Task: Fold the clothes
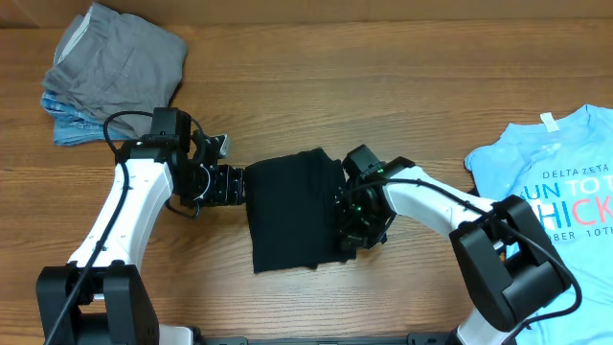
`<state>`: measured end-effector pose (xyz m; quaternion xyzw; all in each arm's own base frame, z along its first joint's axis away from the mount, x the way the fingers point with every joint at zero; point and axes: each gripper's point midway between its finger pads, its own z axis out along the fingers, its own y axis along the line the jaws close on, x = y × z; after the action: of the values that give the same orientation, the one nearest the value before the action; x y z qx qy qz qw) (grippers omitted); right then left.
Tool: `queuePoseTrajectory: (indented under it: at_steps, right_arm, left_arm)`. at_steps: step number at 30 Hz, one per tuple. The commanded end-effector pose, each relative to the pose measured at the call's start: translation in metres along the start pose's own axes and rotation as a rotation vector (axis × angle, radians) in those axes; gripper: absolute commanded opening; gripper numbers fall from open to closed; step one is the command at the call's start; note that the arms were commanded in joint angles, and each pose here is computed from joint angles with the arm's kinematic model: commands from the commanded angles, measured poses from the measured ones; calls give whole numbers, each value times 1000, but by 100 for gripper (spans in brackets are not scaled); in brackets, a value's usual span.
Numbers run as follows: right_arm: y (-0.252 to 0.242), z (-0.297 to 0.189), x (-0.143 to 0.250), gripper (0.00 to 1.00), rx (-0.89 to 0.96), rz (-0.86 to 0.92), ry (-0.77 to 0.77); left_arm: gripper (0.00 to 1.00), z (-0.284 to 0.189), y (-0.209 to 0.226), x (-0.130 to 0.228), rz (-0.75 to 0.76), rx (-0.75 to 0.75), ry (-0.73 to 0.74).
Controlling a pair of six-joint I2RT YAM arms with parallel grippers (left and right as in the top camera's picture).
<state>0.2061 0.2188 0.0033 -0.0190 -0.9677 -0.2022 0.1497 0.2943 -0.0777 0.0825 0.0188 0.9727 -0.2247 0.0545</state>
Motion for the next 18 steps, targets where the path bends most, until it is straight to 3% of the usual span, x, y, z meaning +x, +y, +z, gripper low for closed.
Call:
queuePoseTrajectory:
  at_steps: [1,11,15,18]
  right_arm:
    - [-42,10,-7,14,121,64,-37]
    - [-108,-40,-82,10,316,200,-348]
    - [-108,-90,-141,9,247,224,-556]
    - [-99,-128,-160,18,219,197,-603]
  left_arm:
    - [76,-5,-7,-8,42,18,-21]
    - [79,-5,-7,-5,37,18,-10]
    - [83,-5,-7,-6,38,19,-11]
    - [86,-5,-7,-6,38,19,-12]
